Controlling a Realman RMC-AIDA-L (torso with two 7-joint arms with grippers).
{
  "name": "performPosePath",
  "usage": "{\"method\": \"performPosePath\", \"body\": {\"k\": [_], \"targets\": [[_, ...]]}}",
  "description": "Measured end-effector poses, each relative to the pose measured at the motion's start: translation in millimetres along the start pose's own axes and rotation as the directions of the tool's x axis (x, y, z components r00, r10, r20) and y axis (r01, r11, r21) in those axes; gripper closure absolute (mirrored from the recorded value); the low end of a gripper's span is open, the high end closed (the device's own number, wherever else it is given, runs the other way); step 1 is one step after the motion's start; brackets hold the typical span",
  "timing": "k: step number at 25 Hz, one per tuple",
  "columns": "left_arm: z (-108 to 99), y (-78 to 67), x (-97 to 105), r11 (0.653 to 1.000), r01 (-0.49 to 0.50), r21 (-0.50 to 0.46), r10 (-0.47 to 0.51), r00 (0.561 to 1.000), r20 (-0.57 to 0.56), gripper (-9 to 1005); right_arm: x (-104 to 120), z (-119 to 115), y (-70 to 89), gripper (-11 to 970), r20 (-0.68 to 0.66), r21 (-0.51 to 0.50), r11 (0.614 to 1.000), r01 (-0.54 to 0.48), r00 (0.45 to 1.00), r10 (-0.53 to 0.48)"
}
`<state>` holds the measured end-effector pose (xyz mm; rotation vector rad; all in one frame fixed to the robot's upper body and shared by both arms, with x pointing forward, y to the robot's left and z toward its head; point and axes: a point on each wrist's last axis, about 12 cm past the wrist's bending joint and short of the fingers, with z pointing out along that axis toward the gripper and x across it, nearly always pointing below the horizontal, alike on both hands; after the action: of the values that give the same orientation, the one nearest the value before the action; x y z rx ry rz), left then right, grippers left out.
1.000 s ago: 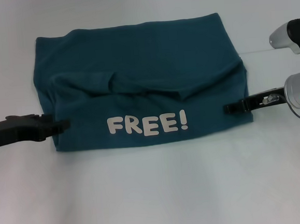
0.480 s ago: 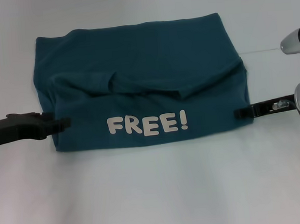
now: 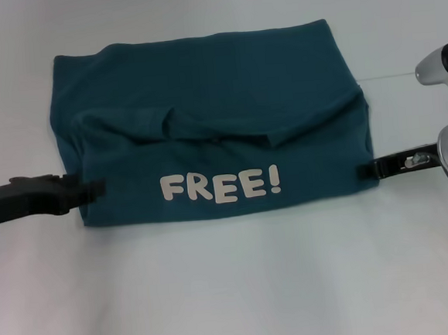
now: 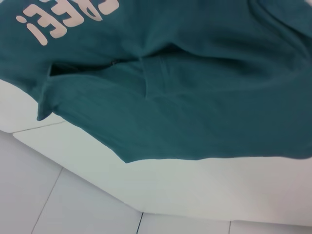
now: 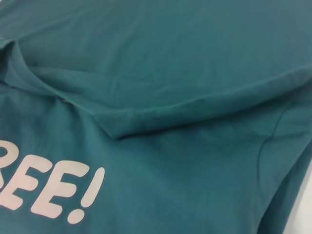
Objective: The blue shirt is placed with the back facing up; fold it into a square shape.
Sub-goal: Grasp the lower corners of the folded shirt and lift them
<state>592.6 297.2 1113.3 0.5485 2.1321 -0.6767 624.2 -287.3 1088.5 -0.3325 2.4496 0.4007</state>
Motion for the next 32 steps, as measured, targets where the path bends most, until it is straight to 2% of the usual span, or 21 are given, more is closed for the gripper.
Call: {"method": "performPosePath", "body": {"k": [4,7,12,18,22,32], "targets": [[0.3,1.2,2.8,1.0,0.01,-0.004,-0.01,1.0,-0.003,414,-0.1,1.2,2.6,648,-0.004,-0.005,1.0,0.029,1.0,-0.029],[0.5,1.6,3.1,1.0,0.011,-0.008,-0.011,1.0,-0.002,413,1.2,2.2,4.3,804,-0.006,-0.01,0.998,0.057,0.998,-0.057],[0.8,2.6,3.2,1.0,0.014,-0.019,-0.014,1.0,0.001,413,1.6,2.7,5.1,924,-0.003,-0.009,0.997,0.073,0.997,-0.073],[2.2,4.6,-1.1,0.999,0.019,-0.04,-0.019,1.0,0.013,413,1.4,-0.6,8.6,924,0.029,-0.004,0.993,0.118,0.993,-0.118],[2.0,6.6,-4.5,0.998,0.025,-0.051,-0.024,1.0,0.008,413,4.5,-2.1,7.8,924,0.045,-0.009,0.994,0.11,0.993,-0.109],[7.1,9.2,-2.0,0.996,-0.004,-0.092,-0.009,0.99,-0.138,414,0.5,-9.2,2.3,923,0.083,0.001,0.997,0.083,0.993,-0.083]]}}
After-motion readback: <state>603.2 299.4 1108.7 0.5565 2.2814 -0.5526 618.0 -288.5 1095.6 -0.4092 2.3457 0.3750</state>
